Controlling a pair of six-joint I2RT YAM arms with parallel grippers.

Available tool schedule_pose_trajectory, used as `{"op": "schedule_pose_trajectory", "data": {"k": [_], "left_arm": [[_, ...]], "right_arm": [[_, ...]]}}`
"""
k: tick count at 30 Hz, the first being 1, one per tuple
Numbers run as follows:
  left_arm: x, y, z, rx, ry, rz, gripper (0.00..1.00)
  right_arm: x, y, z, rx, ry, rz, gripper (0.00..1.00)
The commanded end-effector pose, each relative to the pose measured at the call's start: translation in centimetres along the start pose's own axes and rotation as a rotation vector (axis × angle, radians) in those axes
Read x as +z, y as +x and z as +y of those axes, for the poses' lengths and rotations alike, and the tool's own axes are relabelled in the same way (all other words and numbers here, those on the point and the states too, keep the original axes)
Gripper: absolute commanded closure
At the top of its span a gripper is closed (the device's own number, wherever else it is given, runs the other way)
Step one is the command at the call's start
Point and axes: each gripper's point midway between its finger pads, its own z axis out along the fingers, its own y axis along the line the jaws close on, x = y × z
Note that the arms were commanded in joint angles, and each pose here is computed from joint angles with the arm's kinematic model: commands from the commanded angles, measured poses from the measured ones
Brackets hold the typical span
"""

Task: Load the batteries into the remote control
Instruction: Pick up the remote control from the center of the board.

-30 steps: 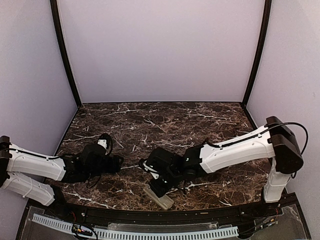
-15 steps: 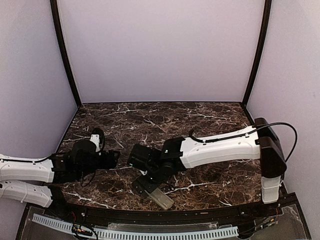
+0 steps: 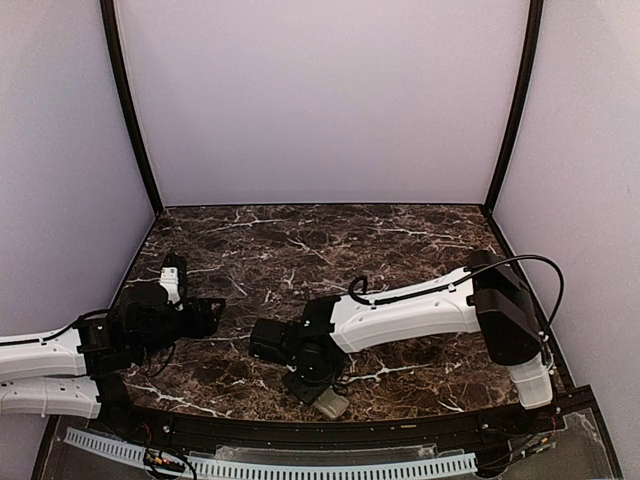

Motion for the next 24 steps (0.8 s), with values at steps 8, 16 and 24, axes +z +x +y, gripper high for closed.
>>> {"op": "schedule_pose_trajectory", "data": {"k": [8,16,24], "left_arm": [[-0.4,0.3,-2.1,0.069,0.125,0.031,0.31],[-6.3,-3.5,-12.0,0.148,0.659,-0.12,0.31],[-13.8,-7.0,-22.0,0.319,1.152,-0.177,0.02]], "right_arm": [[-4.3,-2.3,-0.5,-0.014,-0.015,-0.131,0.65],[-24.2,-8.8,-1.0,-0.062,-0.385,-0.835,0.66],[-37.9,-7.6,-2.0,-0.228,-0.624,-1.333,0.64]]}}
